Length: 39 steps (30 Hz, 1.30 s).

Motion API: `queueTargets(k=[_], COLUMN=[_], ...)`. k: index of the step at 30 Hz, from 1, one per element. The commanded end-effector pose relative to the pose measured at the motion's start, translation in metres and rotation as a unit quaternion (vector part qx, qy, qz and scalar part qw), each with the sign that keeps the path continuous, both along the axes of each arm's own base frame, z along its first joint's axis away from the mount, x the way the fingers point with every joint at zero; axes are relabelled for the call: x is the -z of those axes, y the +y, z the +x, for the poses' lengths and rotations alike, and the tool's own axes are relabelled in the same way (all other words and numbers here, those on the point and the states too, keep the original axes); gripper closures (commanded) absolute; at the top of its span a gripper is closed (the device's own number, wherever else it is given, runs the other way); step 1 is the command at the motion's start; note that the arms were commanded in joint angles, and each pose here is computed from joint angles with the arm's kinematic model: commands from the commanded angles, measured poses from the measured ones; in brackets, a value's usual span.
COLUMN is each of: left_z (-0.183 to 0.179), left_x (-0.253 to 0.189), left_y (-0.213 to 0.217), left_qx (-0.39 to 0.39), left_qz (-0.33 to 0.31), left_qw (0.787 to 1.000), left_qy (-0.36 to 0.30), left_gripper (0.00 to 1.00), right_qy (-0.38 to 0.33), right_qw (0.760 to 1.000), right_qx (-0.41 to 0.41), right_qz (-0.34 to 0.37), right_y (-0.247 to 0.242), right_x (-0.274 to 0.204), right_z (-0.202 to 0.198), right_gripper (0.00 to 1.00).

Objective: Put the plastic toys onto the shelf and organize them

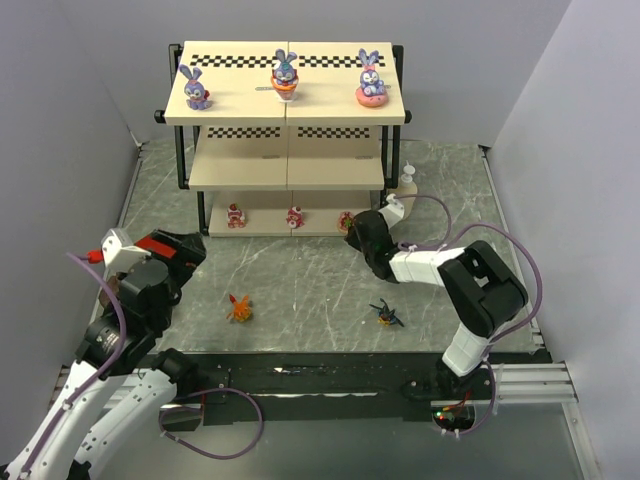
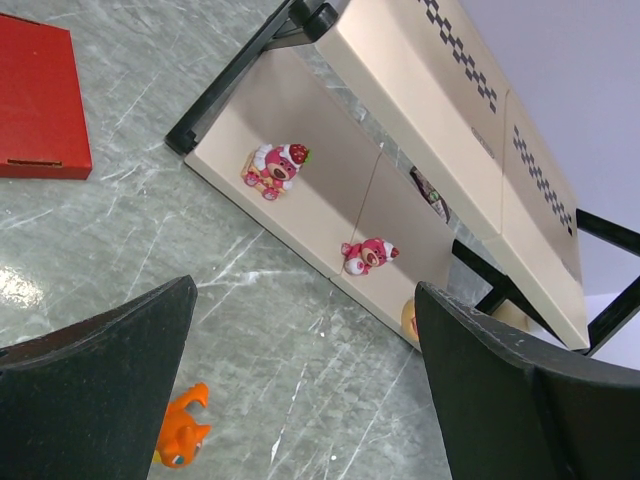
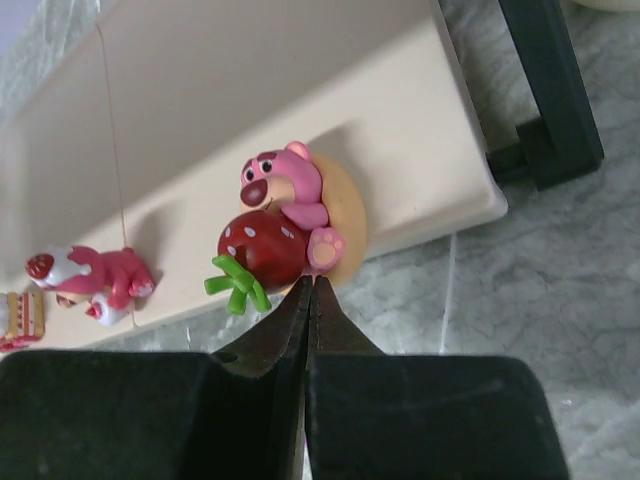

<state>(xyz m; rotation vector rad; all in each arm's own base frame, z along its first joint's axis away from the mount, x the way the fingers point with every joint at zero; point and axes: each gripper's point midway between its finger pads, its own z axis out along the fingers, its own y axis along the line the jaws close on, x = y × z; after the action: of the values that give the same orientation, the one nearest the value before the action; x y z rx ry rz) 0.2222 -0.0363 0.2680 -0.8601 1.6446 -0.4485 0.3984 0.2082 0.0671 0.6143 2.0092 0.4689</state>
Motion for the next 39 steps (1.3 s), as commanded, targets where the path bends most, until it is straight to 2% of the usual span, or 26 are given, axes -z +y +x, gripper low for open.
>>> queueTargets(k=[1,15,18,28,29,30,33,34,35,36,37,39], left_z=[0.003,0.004,0.004,0.002,0.001,-0.001,-0.005,-0.006,-0.008,-0.009,-0.010,-0.012], left_x=[-0.015,-0.014,-0.013,-0.013,-0.014,-0.014,-0.016,-0.016,-0.016,-0.014,-0.014,-0.012], left_y=[0.004,0.003,0.003,-0.002,-0.002,-0.002,-0.002,-0.002,-0.003,-0.004,-0.004,-0.006], left_qx=[-0.010,-0.010,-0.010,0.004,0.006,0.006,0.015,0.017,0.024,0.028,0.031,0.043], left_qz=[0.004,0.005,0.005,-0.007,-0.008,-0.008,-0.007,-0.005,-0.003,-0.002,-0.002,0.002], left_qw=[1.000,1.000,1.000,1.000,1.000,1.000,1.000,1.000,1.000,1.000,0.999,0.999], left_qy=[-0.016,-0.013,-0.011,-0.015,-0.015,-0.015,-0.016,-0.015,-0.014,-0.011,-0.012,-0.012], left_gripper=[0.04,0.04,0.04,0.04,0.04,0.04,0.04,0.04,0.04,0.04,0.04,0.04], right_qy=[-0.029,-0.022,-0.020,-0.040,-0.036,-0.016,-0.003,0.026,0.027,0.024,0.041,0.049], right_qw=[0.999,0.999,0.999,0.999,0.999,1.000,0.999,0.997,0.996,0.995,0.990,0.988], right_qx=[0.019,0.027,0.027,0.022,0.022,0.022,0.022,0.037,0.045,0.040,0.054,0.067], right_qz=[0.030,0.029,0.029,0.014,0.009,-0.006,-0.024,-0.063,-0.076,-0.085,-0.121,-0.129], right_y=[0.004,0.004,0.001,-0.014,-0.016,-0.019,-0.022,-0.039,-0.043,-0.042,-0.055,-0.062], right_x=[-0.020,-0.014,-0.013,-0.054,-0.056,-0.053,-0.072,-0.067,-0.070,-0.078,-0.073,-0.076], right_z=[0.022,0.035,0.029,-0.010,-0.014,-0.023,-0.039,-0.056,-0.063,-0.074,-0.088,-0.107], right_gripper=[1.00,1.00,1.00,1.00,0.98,0.94,0.66,0.46,0.38,0.27,0.22,0.11])
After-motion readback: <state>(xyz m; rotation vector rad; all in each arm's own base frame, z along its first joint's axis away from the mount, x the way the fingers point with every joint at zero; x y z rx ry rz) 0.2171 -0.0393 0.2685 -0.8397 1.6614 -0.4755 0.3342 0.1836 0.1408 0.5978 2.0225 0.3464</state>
